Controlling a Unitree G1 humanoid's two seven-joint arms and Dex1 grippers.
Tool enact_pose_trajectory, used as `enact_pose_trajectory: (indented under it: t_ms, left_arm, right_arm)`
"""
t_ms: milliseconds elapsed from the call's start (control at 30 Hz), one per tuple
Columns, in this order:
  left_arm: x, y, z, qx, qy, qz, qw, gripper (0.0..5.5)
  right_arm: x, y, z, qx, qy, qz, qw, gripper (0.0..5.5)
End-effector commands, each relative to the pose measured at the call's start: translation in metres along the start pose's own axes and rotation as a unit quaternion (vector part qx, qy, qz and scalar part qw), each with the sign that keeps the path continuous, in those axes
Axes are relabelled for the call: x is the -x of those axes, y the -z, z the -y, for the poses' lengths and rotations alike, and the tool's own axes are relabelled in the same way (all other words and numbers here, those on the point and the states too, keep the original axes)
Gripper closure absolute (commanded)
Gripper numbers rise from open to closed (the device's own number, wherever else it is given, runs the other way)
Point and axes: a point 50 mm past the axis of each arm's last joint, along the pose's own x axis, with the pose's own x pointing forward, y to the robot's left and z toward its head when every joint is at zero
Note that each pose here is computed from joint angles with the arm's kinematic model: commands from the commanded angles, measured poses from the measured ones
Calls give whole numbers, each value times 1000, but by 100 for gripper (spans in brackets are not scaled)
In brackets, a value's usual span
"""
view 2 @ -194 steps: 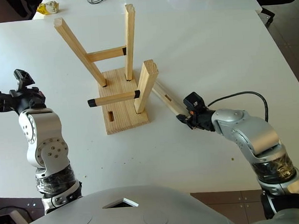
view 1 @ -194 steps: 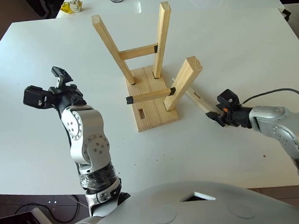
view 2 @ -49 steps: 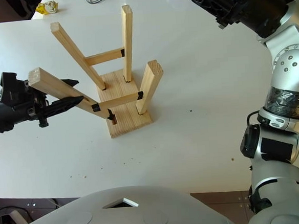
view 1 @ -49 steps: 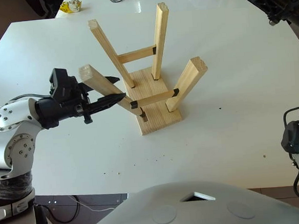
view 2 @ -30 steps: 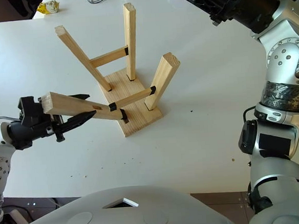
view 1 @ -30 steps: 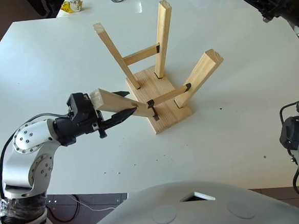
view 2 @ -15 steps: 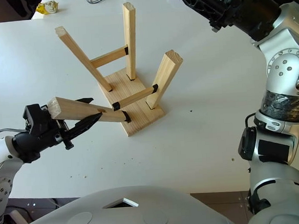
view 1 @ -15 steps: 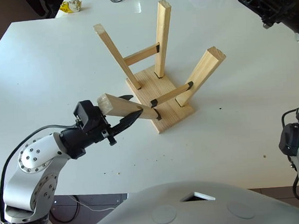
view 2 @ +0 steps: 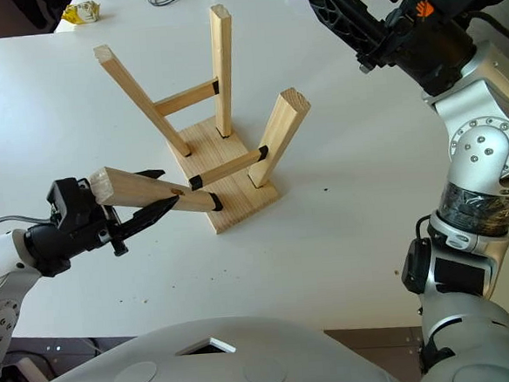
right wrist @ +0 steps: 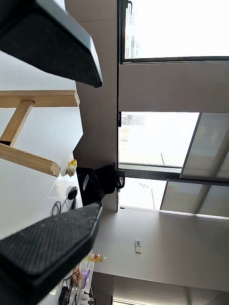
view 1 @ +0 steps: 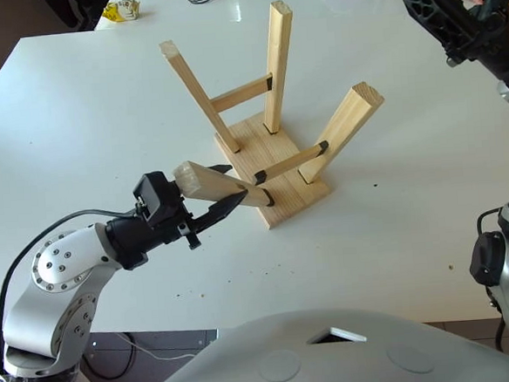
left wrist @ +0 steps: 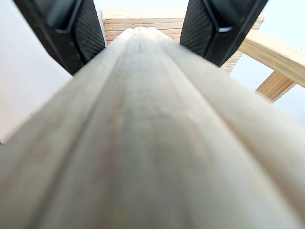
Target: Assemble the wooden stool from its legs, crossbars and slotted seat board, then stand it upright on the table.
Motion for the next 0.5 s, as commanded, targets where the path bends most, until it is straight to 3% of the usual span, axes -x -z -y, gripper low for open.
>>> enact_pose_trajectory:
  t_ms: [33,500]
  left_arm:
    - [-1,1,-10,-26,4,-48,999,345]
    - [-1,1,-44,6,38,-89,995,345]
  right_arm:
    - [8,1,-7,-5,25,21,999,105]
    - [2,18,-41,-30,15,19,999,105]
